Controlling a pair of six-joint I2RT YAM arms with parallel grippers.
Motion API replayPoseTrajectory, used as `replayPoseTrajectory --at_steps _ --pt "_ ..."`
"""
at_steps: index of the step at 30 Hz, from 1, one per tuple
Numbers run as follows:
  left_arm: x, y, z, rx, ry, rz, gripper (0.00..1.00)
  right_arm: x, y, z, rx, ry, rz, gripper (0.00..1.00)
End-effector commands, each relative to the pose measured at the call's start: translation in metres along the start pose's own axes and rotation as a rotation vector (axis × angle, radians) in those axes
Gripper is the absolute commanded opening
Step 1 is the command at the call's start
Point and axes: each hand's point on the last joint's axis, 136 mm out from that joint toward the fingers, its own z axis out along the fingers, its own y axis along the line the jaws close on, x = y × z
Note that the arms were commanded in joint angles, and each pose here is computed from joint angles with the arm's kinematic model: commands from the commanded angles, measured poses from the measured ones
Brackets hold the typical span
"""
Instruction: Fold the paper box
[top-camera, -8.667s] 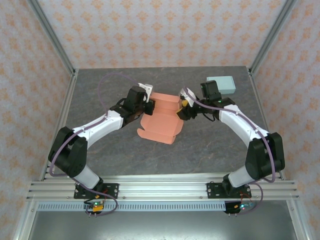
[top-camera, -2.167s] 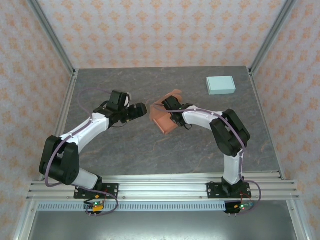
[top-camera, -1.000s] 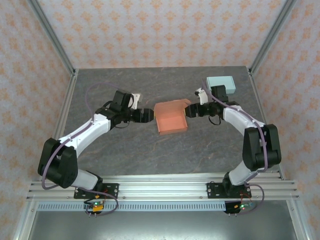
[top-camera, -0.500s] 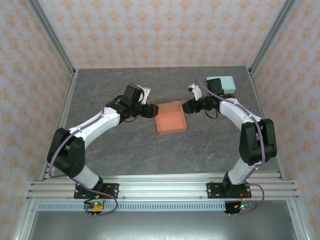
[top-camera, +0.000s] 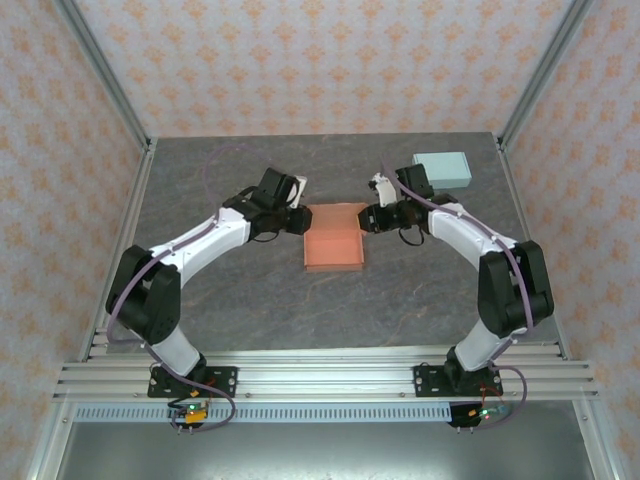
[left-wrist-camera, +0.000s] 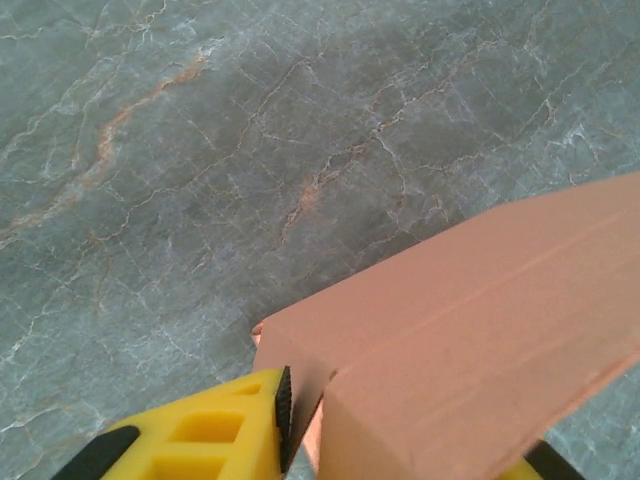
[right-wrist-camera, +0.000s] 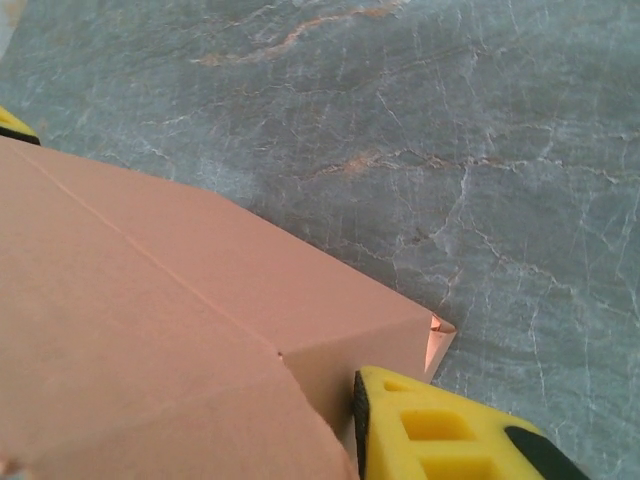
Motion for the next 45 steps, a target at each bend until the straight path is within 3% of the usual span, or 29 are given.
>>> replayPoseTrajectory --at_steps 1,5,9,19,29,37,45 --pt "-0.002 -0.003 0.005 0.011 0.031 -0.069 0.2 -0.013 0.003 -0.005 0.057 -0.09 0.094 0.22" --pt "0.002 -0.006 0.011 0.018 0.042 -0.217 0.17 -0.015 0.005 -0.01 0.133 -0.128 0.089 0.19" --pt "0.009 -0.013 0.01 0.02 0.003 -0.271 0.17 -0.009 0.01 -0.011 0.134 -0.185 0.085 0.18" --pt "0.048 -0.021 0.012 0.015 -0.017 -0.077 0.19 0.024 0.017 -0.015 0.1 -0.275 0.063 0.15" --pt "0.069 -0.024 0.014 -0.006 -0.044 0.059 0.22 0.035 0.023 -0.008 0.077 -0.245 0.12 0.17" --pt "0.074 -0.033 0.011 0.029 -0.078 0.102 0.42 0.074 0.008 0.003 0.134 -0.144 0.01 0.2" --pt "0.061 -0.036 -0.049 0.075 -0.232 0.082 0.64 0.079 0.015 -0.009 0.11 -0.191 -0.063 0.33"
